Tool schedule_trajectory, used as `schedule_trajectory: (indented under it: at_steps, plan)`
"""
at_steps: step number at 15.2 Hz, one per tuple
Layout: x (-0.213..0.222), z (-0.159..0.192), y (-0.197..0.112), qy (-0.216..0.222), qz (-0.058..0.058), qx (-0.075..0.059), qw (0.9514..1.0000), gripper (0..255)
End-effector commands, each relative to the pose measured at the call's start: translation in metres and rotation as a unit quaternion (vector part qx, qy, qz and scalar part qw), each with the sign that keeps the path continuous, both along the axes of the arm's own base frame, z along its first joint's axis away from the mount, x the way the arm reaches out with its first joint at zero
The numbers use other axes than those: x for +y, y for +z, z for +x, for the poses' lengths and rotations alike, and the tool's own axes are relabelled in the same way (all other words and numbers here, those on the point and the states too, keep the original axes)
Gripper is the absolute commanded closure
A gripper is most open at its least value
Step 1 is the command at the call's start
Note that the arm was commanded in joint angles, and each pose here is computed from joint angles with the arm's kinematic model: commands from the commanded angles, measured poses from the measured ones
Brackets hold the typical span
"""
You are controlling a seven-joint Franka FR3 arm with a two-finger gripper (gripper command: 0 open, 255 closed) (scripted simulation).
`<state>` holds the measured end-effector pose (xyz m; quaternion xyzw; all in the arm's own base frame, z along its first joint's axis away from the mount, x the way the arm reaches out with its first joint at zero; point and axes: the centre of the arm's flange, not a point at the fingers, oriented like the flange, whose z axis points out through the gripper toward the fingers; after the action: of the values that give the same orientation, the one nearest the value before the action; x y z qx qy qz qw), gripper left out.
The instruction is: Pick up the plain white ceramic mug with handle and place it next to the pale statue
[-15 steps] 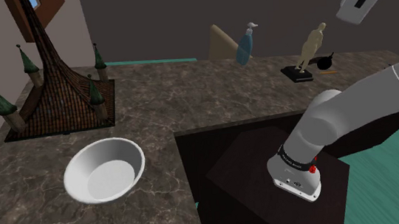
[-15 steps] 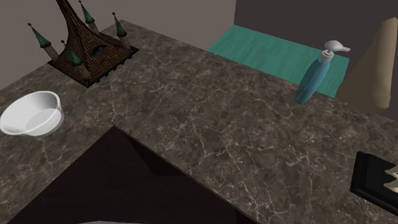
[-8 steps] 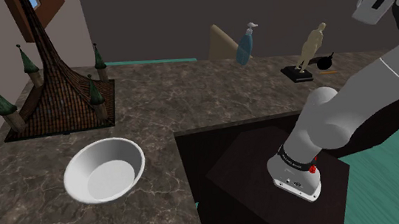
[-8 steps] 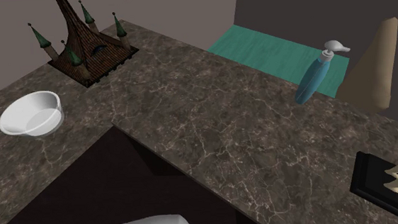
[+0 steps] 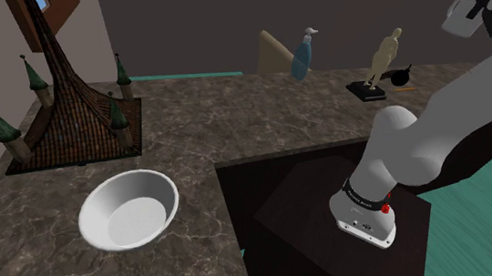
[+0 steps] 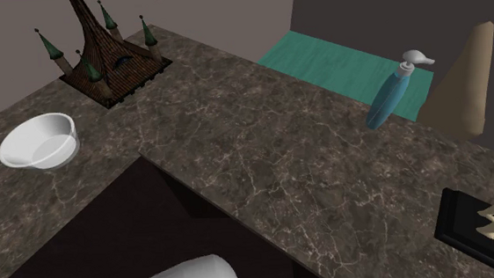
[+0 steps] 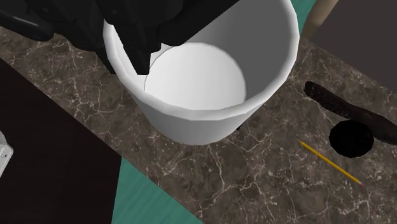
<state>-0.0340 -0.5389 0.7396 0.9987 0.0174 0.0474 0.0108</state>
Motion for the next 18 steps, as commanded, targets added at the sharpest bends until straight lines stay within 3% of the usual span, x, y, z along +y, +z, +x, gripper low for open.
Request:
schedule_trajectory:
  at_steps: [1,18]
  plan:
    - [0.000,0.000,-0.011,0.000,0.000,0.000,1.0000,255]
    - [0.000,0.000,-0.100,0.000,0.000,0.000,1.0000,255]
